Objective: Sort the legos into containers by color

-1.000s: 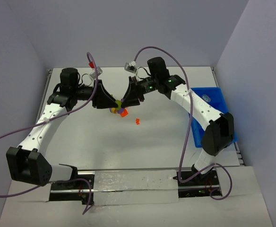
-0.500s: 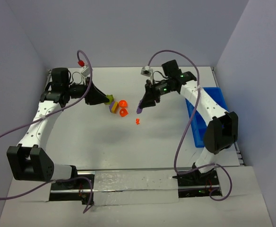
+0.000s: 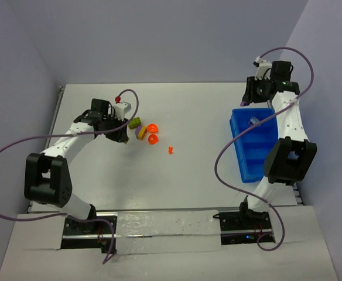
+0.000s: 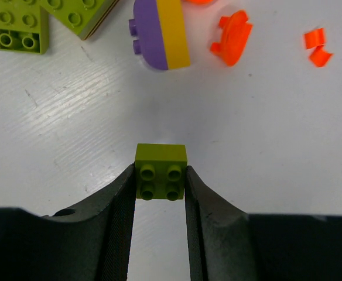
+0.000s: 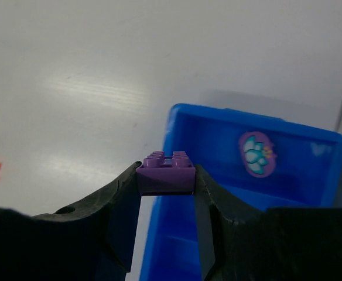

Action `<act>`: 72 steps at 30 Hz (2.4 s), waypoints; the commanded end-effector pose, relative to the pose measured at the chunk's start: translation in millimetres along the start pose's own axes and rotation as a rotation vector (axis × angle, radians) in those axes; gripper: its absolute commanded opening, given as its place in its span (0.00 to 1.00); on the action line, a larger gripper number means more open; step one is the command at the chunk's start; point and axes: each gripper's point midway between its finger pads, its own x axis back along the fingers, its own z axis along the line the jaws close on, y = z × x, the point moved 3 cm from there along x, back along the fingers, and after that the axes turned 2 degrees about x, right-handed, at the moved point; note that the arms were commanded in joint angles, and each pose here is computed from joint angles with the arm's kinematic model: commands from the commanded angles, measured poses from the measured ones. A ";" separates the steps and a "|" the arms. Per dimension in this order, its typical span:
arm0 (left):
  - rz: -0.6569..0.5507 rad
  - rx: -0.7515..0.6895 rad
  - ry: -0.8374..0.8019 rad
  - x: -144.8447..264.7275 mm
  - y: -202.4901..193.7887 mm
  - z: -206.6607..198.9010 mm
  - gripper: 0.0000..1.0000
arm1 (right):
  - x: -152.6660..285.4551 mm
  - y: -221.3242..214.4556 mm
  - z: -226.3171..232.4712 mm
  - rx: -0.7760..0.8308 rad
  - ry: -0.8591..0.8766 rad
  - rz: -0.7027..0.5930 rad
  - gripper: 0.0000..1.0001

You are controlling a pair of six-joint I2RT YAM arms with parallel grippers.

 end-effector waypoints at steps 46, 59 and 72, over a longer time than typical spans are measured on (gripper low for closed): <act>-0.089 -0.052 0.078 -19.6 74.4 -0.2 0.77 | -46.1 -29.7 -34.5 -0.101 -0.209 0.144 0.71; -0.103 -0.001 0.039 -40.7 104.8 3.9 0.69 | -5.0 16.9 41.5 -0.027 -0.029 -0.004 0.78; -0.022 0.095 0.156 -54.0 55.9 -5.7 0.70 | -13.0 13.2 112.8 -0.024 0.079 -0.022 0.79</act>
